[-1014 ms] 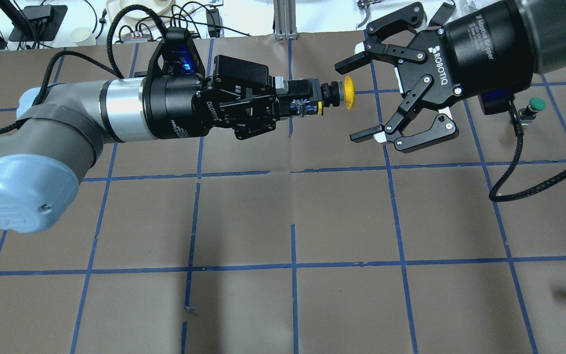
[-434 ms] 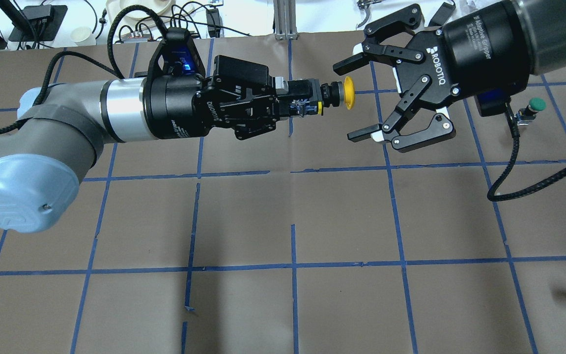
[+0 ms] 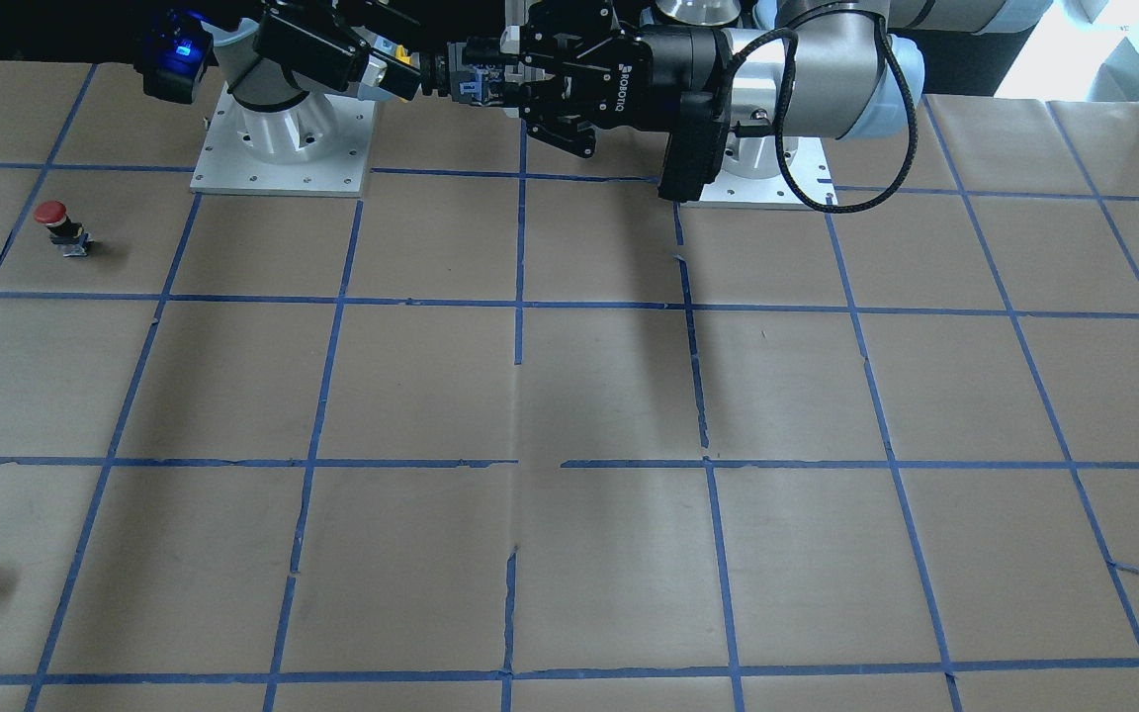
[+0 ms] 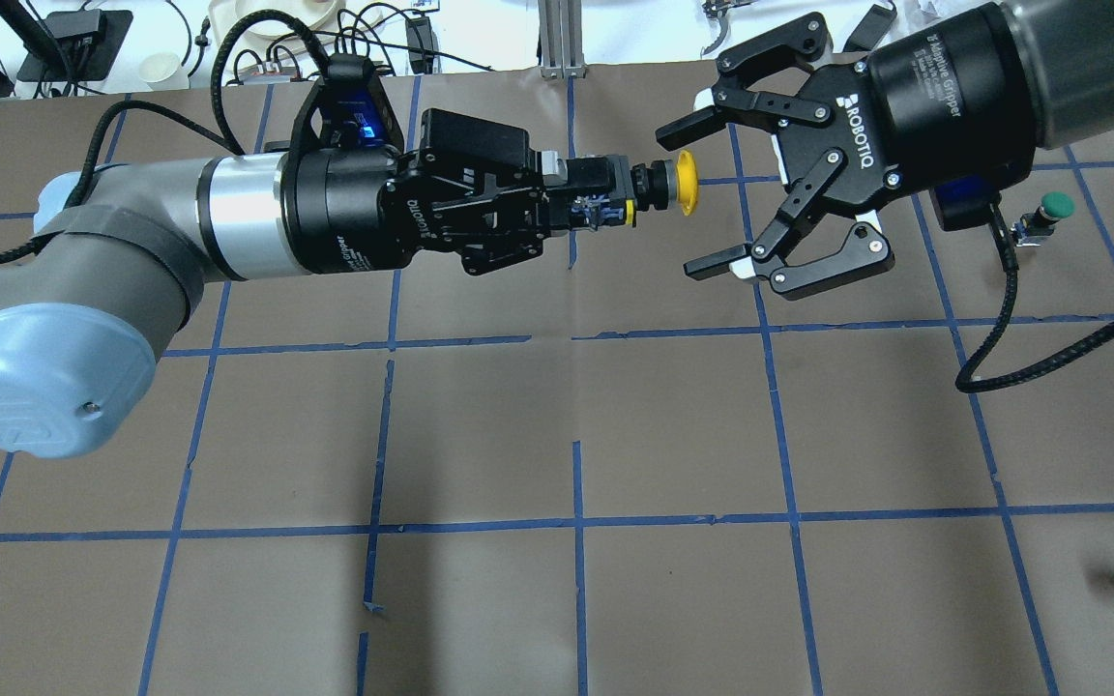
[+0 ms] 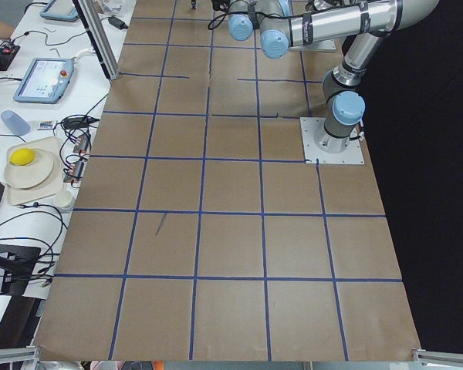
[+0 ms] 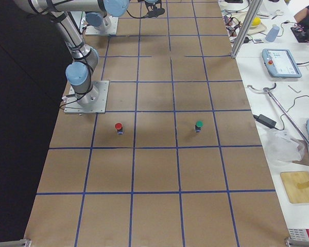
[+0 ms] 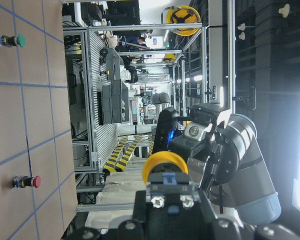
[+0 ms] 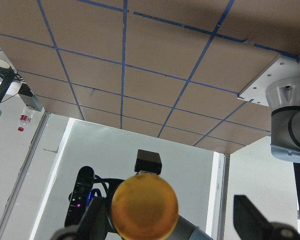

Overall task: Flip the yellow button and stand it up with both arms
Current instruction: 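Align the open right gripper with the yellow cap held by the left gripper, then close the right gripper on the yellow cap and open the left gripper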

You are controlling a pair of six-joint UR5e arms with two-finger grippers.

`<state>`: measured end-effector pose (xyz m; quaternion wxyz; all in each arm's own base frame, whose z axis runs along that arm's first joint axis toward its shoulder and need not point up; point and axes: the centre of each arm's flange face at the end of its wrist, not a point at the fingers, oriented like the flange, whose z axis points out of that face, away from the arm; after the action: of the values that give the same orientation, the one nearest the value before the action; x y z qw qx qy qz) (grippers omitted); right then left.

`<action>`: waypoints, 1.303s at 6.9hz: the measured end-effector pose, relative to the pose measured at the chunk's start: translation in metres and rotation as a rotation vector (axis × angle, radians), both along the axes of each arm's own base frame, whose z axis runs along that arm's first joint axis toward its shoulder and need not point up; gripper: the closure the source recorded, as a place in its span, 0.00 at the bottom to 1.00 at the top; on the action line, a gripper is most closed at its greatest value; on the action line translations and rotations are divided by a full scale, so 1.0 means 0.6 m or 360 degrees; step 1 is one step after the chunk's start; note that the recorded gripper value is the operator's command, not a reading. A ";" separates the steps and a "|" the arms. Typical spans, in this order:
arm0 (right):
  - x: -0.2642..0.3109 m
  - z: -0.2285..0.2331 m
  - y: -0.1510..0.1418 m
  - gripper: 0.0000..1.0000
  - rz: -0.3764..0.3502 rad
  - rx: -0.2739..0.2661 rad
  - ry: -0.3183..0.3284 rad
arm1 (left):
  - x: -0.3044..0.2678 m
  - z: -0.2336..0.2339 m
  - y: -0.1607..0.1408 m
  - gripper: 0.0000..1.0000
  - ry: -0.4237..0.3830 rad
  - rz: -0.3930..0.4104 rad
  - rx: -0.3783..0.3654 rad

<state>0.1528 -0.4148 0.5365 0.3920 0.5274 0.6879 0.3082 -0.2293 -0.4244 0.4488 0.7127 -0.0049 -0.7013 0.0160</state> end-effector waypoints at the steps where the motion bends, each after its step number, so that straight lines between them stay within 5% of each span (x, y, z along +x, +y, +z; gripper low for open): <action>1: 0.000 -0.009 -0.001 0.45 -0.0001 0.0021 -0.0003 | 0.000 0.000 0.000 0.98 -0.0001 0.0000 0.0000; 5: -0.001 -0.016 0.000 0.63 -0.0030 0.0065 -0.0018 | 0.000 0.001 0.000 0.98 -0.0004 -0.0002 -0.0002; 9: -0.004 -0.014 0.000 0.65 -0.0043 0.0074 -0.0017 | 0.000 0.000 0.000 0.90 -0.0008 -0.0003 -0.0002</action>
<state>0.1505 -0.4147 0.5279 0.3874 0.5440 0.6713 0.3216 -0.2292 -0.4245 0.4490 0.7110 -0.0061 -0.7030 0.0159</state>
